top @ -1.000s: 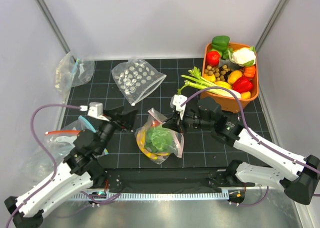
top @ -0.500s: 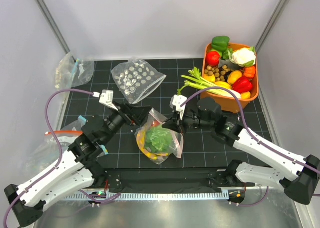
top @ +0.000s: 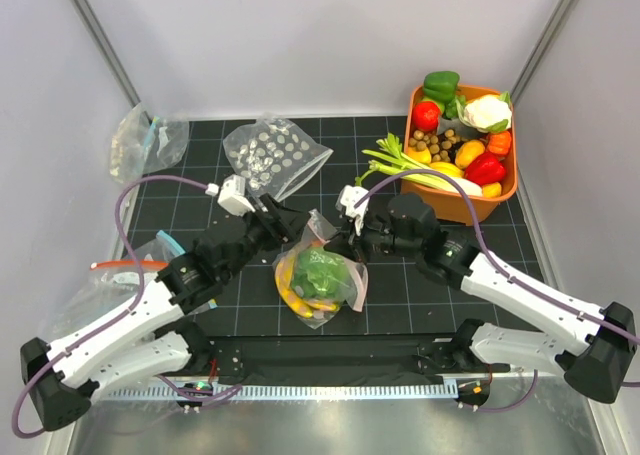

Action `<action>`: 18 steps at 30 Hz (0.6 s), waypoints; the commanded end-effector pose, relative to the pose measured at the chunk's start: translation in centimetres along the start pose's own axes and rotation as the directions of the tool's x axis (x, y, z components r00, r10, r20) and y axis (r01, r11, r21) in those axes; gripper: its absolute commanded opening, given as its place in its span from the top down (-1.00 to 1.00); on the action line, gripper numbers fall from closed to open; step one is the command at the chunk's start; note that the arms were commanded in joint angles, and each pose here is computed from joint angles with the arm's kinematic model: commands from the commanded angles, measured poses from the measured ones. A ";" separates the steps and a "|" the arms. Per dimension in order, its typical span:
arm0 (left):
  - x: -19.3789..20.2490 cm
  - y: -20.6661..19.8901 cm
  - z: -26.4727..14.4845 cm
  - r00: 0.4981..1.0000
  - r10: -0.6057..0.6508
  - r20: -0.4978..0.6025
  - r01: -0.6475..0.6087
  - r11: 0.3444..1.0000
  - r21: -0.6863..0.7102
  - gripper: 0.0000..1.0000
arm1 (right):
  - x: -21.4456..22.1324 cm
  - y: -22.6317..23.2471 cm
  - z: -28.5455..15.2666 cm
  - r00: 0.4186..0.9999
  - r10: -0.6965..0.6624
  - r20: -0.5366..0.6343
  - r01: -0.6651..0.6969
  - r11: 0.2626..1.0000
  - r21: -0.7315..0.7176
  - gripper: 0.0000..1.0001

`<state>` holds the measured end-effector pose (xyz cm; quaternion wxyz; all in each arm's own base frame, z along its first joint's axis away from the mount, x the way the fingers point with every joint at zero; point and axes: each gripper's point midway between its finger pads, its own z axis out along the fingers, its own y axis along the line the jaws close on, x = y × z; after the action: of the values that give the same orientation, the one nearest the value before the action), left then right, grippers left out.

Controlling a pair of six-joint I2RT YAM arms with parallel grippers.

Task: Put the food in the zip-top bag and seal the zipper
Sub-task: Zip the zipper food storage bag at the center of the board.

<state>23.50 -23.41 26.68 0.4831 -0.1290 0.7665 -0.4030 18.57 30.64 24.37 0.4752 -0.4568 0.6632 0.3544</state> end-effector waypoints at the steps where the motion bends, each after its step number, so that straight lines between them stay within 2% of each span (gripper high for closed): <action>1: -0.7 -1.2 0.5 0.999 -0.004 0.035 0.005 1.000 -0.023 -0.42 | -2.4 -0.4 0.1 0.998 -0.008 0.068 0.007 1.000 0.019 0.98; 5: 0.2 -2.2 0.7 0.999 0.027 0.016 -0.027 1.000 -0.014 -0.35 | -2.2 -0.4 0.4 0.998 -0.002 0.055 0.001 1.000 0.016 0.98; 11: 0.2 -2.7 0.2 0.998 0.057 0.037 -0.057 0.998 -0.007 0.10 | -2.0 -0.3 0.7 0.999 -0.002 0.047 0.002 1.000 0.013 0.98; 13: 0.3 -2.7 0.2 0.998 0.060 0.034 -0.059 0.998 -0.006 0.19 | -2.0 -0.3 0.9 0.999 -0.004 0.044 0.003 1.000 0.012 0.98; 18: 0.9 -2.7 0.8 0.997 0.075 0.025 -0.075 0.997 -0.020 0.20 | -2.0 -0.1 0.9 0.999 -0.010 0.048 0.009 1.000 0.009 0.98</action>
<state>22.55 -25.97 25.68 0.4835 -0.1022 0.7854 -0.3726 18.88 31.06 23.12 0.4623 -0.4564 0.6761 0.3476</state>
